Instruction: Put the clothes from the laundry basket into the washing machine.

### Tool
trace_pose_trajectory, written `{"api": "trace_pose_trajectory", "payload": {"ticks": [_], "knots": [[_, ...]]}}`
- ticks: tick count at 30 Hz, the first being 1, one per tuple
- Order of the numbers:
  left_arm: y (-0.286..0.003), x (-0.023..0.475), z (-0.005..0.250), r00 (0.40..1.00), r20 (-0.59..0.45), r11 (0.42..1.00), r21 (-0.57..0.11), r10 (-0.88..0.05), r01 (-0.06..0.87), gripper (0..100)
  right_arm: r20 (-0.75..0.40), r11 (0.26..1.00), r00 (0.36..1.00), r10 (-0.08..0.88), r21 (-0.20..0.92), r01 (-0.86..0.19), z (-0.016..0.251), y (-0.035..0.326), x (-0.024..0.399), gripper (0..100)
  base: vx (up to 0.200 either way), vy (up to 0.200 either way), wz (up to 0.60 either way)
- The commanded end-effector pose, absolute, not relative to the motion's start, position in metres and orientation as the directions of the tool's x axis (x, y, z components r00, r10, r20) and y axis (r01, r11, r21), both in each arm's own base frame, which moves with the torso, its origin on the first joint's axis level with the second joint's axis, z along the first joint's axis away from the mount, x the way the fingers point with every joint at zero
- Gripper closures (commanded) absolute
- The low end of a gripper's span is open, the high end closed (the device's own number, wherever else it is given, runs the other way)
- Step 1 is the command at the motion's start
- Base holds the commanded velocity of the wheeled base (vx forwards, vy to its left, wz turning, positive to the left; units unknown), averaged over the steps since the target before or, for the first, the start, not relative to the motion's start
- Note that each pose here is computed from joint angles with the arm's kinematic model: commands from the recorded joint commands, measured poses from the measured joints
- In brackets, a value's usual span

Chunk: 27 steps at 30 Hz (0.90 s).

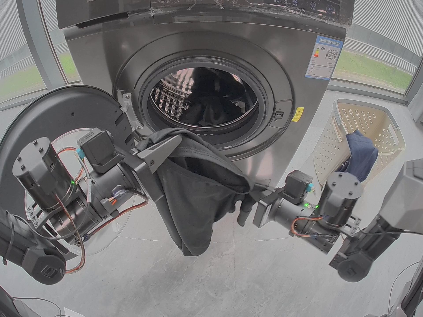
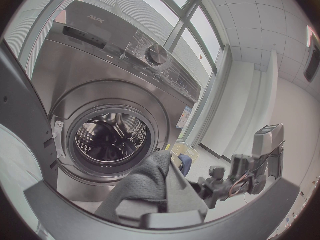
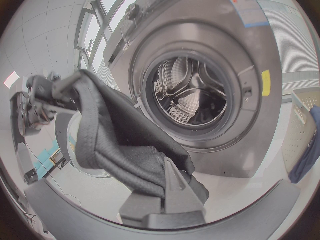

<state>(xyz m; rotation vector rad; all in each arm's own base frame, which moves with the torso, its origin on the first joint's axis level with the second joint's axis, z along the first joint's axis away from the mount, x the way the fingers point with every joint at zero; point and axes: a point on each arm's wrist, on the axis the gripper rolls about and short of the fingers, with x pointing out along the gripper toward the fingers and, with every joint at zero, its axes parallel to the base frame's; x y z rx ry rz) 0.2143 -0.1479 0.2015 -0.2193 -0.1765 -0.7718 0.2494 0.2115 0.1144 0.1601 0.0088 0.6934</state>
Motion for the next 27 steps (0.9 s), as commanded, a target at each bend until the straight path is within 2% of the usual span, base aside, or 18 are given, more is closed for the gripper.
{"api": "trace_pose_trajectory", "payload": {"ticks": [1, 9, 15, 22, 27], "knots": [[-0.144, 0.222, 0.195, 0.742, 0.214, 0.732, -0.141, -0.635, 0.667, 100, 0.145, 0.765, 0.778, 0.611, 0.142, -0.628, 0.162, 0.180, 0.224, 100, 0.000, 0.000, 0.00], [-0.143, 0.222, 0.194, 0.765, 0.204, 0.751, -0.156, -0.611, 0.642, 100, 0.264, 0.757, 0.762, 0.592, 0.141, -0.637, 0.199, 0.175, 0.219, 100, 0.000, 0.000, 0.00], [-0.144, 0.221, 0.197, 0.769, 0.214, 0.753, -0.165, -0.603, 0.637, 100, 0.328, 0.761, 0.757, 0.565, 0.147, -0.632, 0.216, 0.169, 0.218, 100, 0.000, 0.000, 0.00], [-0.145, 0.214, 0.211, 0.753, 0.270, 0.743, -0.160, -0.601, 0.650, 100, 0.348, 0.761, 0.753, 0.558, 0.145, -0.632, 0.222, 0.169, 0.218, 100, 0.000, 0.000, 0.00], [-0.142, 0.214, 0.219, 0.772, 0.300, 0.766, -0.167, -0.560, 0.621, 100, 0.357, 0.763, 0.752, 0.554, 0.144, -0.630, 0.224, 0.169, 0.218, 100, 0.000, 0.000, 0.00]]}}
